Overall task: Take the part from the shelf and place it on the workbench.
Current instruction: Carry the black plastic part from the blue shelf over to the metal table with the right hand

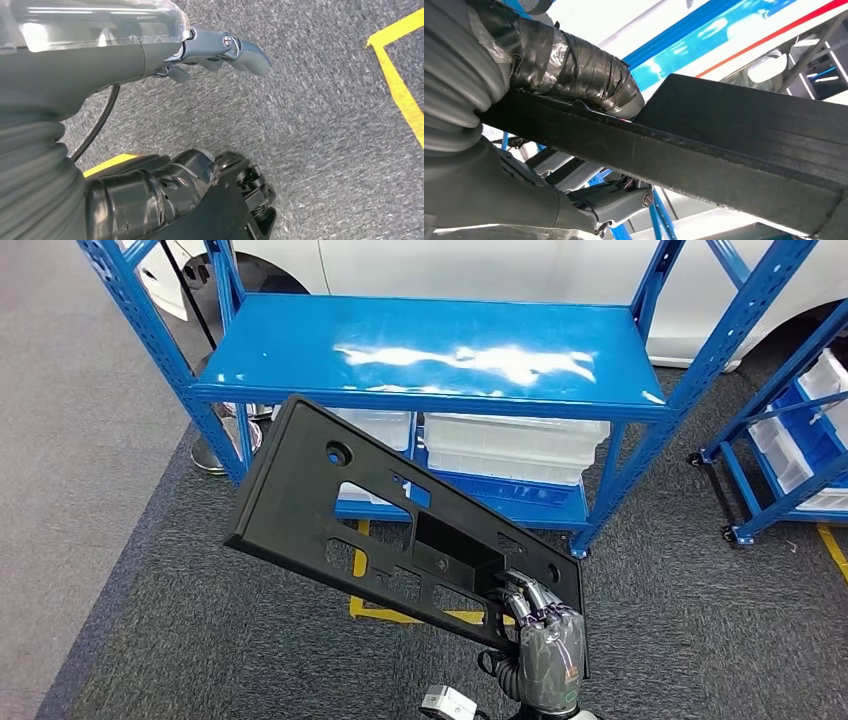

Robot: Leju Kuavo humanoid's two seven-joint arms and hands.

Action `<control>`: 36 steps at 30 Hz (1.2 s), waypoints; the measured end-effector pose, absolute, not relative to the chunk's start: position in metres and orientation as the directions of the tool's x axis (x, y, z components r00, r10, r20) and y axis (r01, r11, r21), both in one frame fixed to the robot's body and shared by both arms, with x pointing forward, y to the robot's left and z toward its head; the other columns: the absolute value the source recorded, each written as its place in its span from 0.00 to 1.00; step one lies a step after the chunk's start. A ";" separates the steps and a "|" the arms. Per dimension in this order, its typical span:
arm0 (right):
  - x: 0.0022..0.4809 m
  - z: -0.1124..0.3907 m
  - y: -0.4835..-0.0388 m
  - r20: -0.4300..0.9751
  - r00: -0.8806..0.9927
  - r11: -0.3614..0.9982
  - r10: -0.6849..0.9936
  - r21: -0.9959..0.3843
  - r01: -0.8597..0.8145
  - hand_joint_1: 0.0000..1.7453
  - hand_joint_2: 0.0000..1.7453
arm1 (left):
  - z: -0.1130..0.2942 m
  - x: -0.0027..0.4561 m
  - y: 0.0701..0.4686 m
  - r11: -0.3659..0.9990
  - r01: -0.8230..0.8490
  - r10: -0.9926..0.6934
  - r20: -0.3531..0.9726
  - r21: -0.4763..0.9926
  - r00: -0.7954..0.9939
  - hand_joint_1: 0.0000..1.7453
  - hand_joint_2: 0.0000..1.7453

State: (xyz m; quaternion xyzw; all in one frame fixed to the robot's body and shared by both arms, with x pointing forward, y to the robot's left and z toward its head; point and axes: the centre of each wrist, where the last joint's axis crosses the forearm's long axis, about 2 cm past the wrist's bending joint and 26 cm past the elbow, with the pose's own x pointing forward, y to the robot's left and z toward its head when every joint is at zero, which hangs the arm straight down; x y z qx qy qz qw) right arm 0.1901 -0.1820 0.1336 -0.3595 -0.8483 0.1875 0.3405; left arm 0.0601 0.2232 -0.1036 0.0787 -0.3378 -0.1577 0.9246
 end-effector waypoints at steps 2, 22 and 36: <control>0.190 0.134 -0.182 0.442 -0.510 0.671 0.737 -0.563 0.482 1.00 1.00 | -0.104 0.060 0.223 0.938 0.239 -0.345 0.600 0.253 0.722 0.00 1.00; 0.187 0.134 -0.189 0.441 -0.525 0.685 0.728 -0.517 0.514 1.00 1.00 | -0.104 0.058 0.222 0.937 0.241 -0.348 0.597 0.253 0.723 0.00 1.00; 0.183 0.132 -0.195 0.467 -0.510 0.691 0.723 -0.481 0.540 1.00 1.00 | -0.104 0.059 0.222 0.937 0.240 -0.348 0.597 0.255 0.723 0.00 1.00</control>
